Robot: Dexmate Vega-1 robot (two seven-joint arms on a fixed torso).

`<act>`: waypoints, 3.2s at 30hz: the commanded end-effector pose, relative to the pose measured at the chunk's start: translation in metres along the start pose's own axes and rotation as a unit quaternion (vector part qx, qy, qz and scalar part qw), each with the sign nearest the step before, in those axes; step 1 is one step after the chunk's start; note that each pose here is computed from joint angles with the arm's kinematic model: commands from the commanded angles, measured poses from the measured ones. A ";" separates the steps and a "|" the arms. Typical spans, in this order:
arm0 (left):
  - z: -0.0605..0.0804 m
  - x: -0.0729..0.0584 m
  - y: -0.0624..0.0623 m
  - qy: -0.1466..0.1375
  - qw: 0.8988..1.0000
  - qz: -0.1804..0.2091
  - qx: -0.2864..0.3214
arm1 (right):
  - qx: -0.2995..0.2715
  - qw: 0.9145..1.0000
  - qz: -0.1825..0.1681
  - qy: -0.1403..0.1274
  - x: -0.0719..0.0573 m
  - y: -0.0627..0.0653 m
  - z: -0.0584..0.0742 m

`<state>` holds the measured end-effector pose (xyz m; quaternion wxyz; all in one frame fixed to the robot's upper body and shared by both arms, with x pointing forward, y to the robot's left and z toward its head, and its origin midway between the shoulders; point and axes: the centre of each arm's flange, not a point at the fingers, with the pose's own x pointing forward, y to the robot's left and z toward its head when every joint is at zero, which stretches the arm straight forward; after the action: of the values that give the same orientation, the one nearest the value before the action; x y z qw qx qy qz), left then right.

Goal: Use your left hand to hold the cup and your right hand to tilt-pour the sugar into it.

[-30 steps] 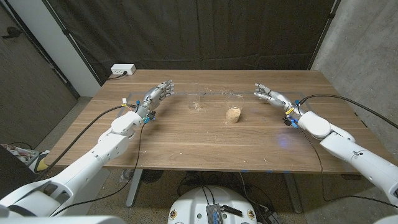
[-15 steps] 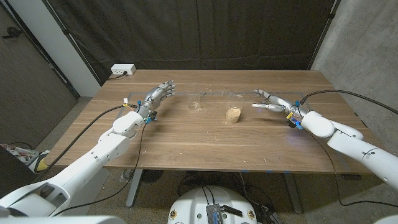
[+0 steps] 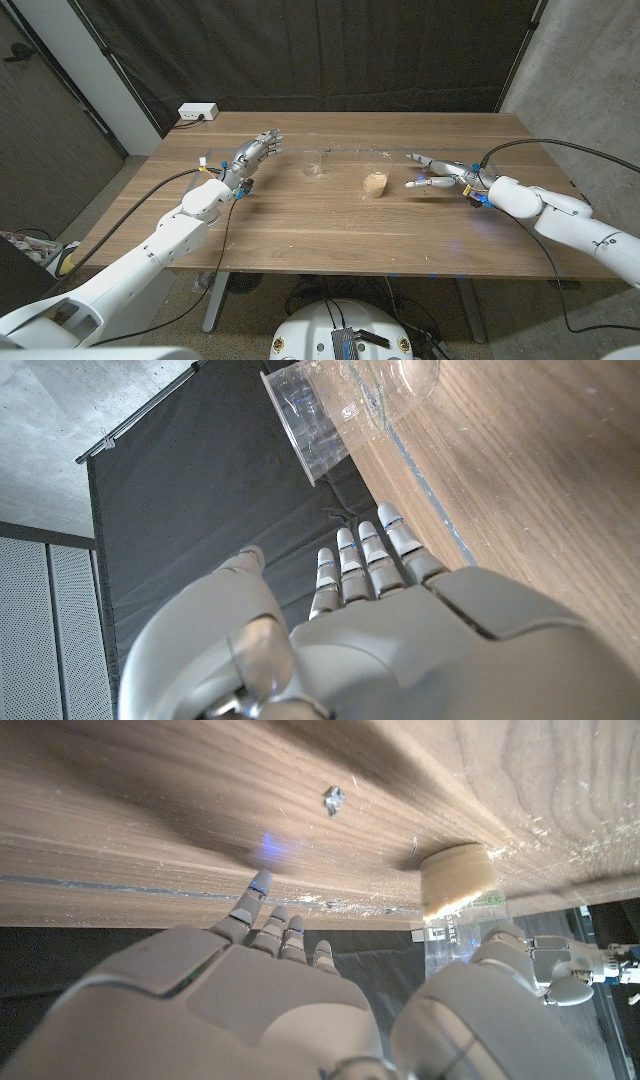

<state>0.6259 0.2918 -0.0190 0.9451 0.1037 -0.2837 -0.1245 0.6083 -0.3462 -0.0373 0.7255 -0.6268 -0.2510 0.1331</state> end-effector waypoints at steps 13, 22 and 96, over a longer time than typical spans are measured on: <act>0.007 -0.007 0.004 0.005 1.000 0.004 0.013 | -0.014 0.999 0.040 -0.011 0.013 0.010 0.023; 0.002 -0.011 0.012 0.003 1.000 0.003 0.010 | 0.015 0.999 0.035 -0.015 0.023 0.015 0.039; -0.023 -0.026 0.037 -0.005 1.000 0.001 -0.005 | 0.293 0.954 -0.059 -0.016 0.062 0.088 0.110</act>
<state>0.6223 0.3366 -0.0416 0.9445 0.0978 -0.2883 -0.1236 0.6082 -0.2131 -0.0851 0.8549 -0.4219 -0.2478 0.1722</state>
